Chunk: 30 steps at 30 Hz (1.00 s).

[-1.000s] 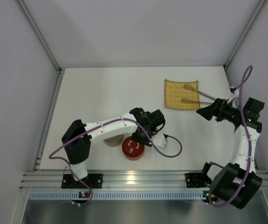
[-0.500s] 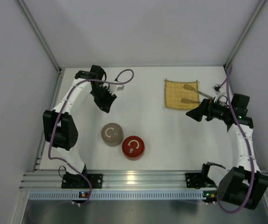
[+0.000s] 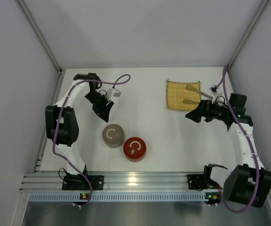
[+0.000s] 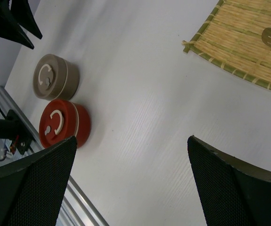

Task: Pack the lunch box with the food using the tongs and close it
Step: Move the packing box to the center of the board.

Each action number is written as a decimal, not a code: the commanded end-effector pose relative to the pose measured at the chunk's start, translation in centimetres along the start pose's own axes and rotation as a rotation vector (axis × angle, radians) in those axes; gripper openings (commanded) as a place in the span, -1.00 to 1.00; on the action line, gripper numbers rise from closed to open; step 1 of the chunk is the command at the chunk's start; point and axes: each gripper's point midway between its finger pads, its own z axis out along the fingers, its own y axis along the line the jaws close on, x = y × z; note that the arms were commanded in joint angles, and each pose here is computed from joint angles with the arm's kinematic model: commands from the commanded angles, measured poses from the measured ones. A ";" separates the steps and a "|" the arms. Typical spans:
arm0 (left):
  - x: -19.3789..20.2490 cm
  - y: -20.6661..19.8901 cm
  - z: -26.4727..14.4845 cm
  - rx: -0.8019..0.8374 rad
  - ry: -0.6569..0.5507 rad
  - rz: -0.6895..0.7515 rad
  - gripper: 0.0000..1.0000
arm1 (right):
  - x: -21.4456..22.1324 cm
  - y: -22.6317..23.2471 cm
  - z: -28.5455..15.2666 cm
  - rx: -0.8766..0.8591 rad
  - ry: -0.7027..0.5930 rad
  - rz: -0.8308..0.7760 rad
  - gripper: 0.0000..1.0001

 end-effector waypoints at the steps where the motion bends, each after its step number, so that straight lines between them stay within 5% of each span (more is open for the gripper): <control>1: 0.2 -2.2 0.2 0.111 -0.009 0.024 -0.05 | -1.7 0.3 0.0 -0.006 -0.026 -0.084 0.97; 22: 2.4 -0.8 4.7 0.007 0.117 0.056 -0.11 | -1.4 0.1 0.1 -0.001 -0.017 -0.078 0.97; 30: 5.7 -1.1 5.2 -0.035 0.184 0.082 -0.59 | -1.3 0.0 0.0 0.003 -0.015 -0.078 0.97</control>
